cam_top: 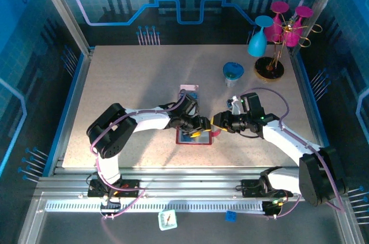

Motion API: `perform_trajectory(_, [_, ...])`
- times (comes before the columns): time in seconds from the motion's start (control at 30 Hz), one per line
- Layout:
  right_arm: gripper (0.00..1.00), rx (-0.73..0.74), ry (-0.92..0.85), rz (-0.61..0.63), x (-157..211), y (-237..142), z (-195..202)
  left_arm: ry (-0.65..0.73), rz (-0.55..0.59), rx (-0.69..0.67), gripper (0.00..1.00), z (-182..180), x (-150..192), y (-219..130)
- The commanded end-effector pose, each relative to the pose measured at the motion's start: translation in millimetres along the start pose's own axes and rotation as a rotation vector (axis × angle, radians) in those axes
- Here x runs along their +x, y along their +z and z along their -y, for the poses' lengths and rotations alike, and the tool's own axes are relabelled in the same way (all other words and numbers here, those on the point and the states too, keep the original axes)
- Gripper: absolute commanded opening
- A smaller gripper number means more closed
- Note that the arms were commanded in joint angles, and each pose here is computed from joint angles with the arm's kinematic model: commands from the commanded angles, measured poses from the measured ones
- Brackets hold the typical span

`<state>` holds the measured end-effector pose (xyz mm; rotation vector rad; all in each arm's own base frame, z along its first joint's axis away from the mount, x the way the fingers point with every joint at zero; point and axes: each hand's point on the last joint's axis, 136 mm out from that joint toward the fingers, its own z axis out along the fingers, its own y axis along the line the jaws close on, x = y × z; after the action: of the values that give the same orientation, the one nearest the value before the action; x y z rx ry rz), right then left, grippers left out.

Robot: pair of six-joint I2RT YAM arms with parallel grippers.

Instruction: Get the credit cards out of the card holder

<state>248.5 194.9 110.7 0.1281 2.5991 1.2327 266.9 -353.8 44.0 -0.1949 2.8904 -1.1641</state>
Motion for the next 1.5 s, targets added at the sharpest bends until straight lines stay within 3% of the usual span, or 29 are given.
perform_trajectory(0.0, [0.43, -0.004, 0.005, 0.001, 0.6, -4.7, 0.1, 0.000, -0.016, 0.028, 0.61, 11.6, 1.1, 2.2])
perform_trajectory(0.5, [0.43, -0.030, 0.000, -0.009, -3.6, 1.1, -7.7, 0.037, 0.056, 0.010, 0.62, 16.5, -4.4, -30.0])
perform_trajectory(1.07, [0.41, -0.032, -0.028, -0.117, 2.0, 52.1, -21.9, -0.075, 0.142, -0.047, 0.59, -43.8, -5.3, -70.1])
perform_trajectory(1.47, [0.32, 0.010, -0.008, -0.179, 16.8, 87.9, -9.6, -0.139, 0.160, -0.039, 0.34, -67.3, -8.5, -74.4])
